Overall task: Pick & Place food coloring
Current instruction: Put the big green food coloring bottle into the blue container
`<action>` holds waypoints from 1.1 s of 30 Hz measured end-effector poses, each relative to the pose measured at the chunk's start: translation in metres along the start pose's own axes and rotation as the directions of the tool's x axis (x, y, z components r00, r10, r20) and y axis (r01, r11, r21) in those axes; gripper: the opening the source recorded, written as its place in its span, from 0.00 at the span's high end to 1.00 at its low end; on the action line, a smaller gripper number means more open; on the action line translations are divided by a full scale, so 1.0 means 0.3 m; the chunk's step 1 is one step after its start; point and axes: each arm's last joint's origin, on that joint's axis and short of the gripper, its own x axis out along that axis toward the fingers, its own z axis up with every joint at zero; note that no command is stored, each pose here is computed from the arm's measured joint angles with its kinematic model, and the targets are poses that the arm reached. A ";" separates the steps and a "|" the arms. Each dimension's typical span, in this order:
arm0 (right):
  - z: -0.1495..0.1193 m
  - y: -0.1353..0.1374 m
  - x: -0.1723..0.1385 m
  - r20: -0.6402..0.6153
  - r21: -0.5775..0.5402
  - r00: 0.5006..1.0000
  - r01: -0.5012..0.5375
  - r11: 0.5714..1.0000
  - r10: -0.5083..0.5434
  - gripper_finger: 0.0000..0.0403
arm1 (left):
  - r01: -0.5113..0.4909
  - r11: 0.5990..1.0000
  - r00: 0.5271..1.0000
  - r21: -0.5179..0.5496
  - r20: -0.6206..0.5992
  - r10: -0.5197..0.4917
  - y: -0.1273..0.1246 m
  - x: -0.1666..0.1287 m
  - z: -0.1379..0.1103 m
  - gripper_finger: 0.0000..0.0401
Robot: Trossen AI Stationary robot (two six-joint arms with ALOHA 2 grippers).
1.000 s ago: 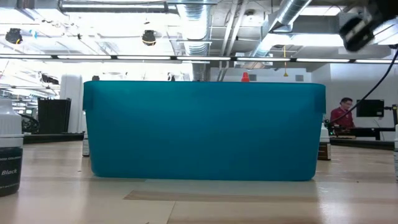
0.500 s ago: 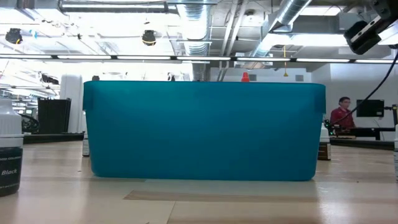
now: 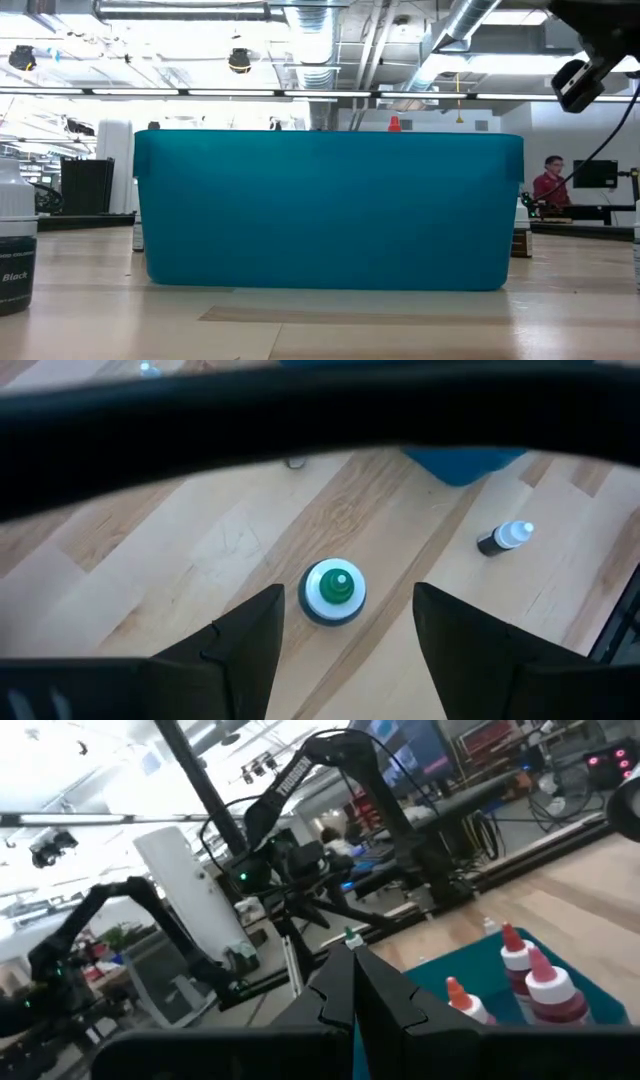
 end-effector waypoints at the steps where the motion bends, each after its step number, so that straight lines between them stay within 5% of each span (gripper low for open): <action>1: 0.005 0.000 -0.001 0.012 0.022 1.000 0.001 1.000 -0.001 1.00 | 0.000 1.000 1.000 0.000 0.000 0.000 0.000 0.000 0.000 0.47; 15: 0.020 0.002 -0.008 0.032 -0.021 0.999 -0.014 1.000 0.015 1.00 | -0.003 1.000 1.000 0.003 0.001 0.003 0.002 0.000 0.000 0.47; 22: 0.005 0.011 -0.008 -0.045 -0.275 0.989 -0.148 0.950 0.141 1.00 | -0.004 1.000 1.000 -0.005 -0.004 0.004 0.002 0.000 0.000 0.47; 33: 0.001 0.012 -0.021 -0.118 -0.234 0.966 -0.253 0.939 0.231 1.00 | -0.032 0.999 0.995 -0.017 -0.091 0.031 0.006 0.000 -0.009 0.47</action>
